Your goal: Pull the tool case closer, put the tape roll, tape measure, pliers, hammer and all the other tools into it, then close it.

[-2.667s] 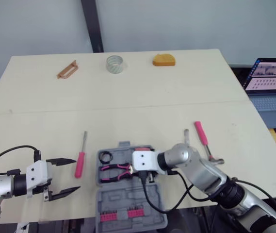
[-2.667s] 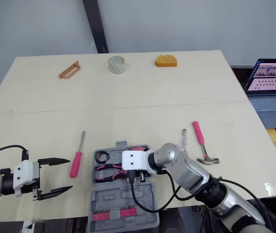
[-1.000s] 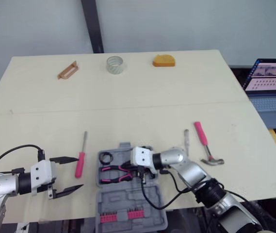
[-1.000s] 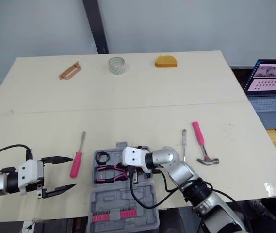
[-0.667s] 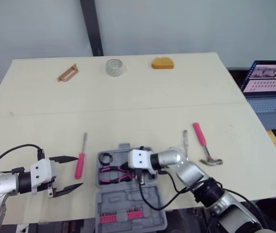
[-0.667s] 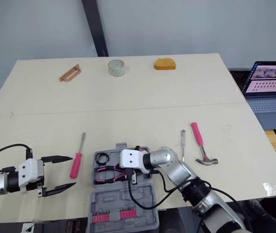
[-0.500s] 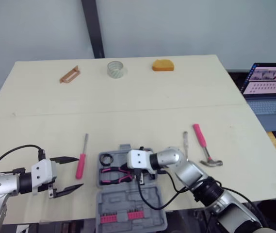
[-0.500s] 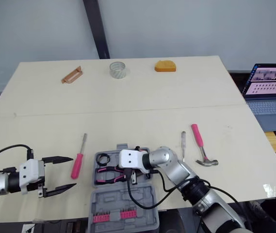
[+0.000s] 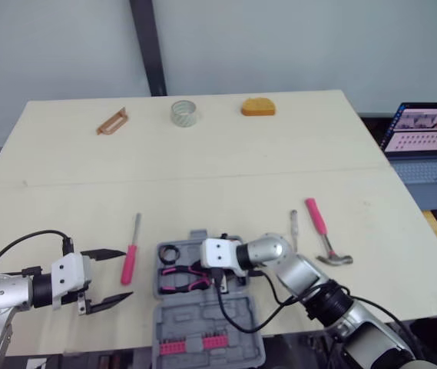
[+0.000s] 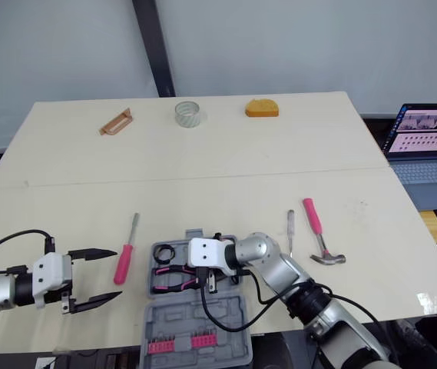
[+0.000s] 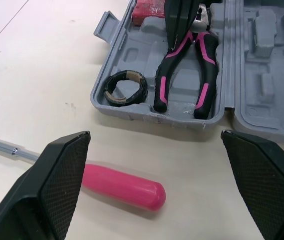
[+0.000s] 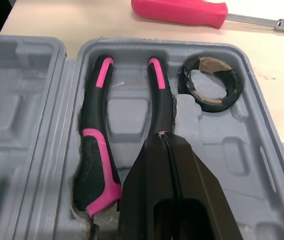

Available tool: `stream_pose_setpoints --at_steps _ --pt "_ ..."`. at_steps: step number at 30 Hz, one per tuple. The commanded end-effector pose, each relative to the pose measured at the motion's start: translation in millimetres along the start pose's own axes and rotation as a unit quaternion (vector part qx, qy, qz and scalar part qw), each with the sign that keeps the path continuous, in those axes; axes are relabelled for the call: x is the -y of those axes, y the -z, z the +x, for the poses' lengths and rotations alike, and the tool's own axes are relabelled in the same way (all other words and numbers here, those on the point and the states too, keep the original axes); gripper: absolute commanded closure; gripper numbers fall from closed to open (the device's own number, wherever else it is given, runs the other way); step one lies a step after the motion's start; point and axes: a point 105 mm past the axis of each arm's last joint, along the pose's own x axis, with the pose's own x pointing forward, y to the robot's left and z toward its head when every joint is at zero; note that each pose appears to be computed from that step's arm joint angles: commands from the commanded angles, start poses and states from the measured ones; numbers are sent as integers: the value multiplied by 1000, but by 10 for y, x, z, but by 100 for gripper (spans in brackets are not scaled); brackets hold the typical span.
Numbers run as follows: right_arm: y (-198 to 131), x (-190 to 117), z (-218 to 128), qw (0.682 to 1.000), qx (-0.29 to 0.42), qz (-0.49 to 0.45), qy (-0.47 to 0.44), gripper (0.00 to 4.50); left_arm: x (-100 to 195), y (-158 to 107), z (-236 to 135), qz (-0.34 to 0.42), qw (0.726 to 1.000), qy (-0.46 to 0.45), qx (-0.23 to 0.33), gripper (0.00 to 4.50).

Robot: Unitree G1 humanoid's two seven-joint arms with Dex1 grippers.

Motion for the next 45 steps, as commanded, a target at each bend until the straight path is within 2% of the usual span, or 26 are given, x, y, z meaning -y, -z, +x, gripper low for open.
stream_pose_setpoints --at_steps 1,4,6,7,10,16,17,22,29,35,45 --pt "53 5 -75 997 31 68 6 447 -33 -30 -17 -8 1000 -16 8 0" --pt "-309 209 -324 988 120 90 33 447 -76 -35 -37 -28 999 -32 10 0" --pt "-439 275 -530 982 151 107 41 447 -114 -39 -48 -40 998 -42 8 0" --pt "-473 311 -670 979 161 118 50 424 -158 -45 -63 -43 998 -55 7 0" --pt "-370 345 -1062 976 144 145 78 324 -297 -71 -156 -62 994 -91 8 0" --pt "207 380 -1985 957 58 202 202 26 -525 75 -449 -113 978 -177 -3 0" --pt "284 371 -2116 951 49 212 219 12 -547 100 -499 -119 975 -189 -5 0" --pt "735 282 -2866 908 -1 261 329 12 -673 290 -917 -148 950 -275 -27 0" --pt "1166 71 -3483 848 -40 304 431 12 -598 584 -1334 -182 922 -336 -64 0" --pt "1402 -54 -3635 820 -51 324 468 12 -551 716 -1419 -195 913 -351 -71 0" --pt "1420 -24 -3616 820 -47 319 474 12 -557 749 -1328 -195 917 -342 -68 0"
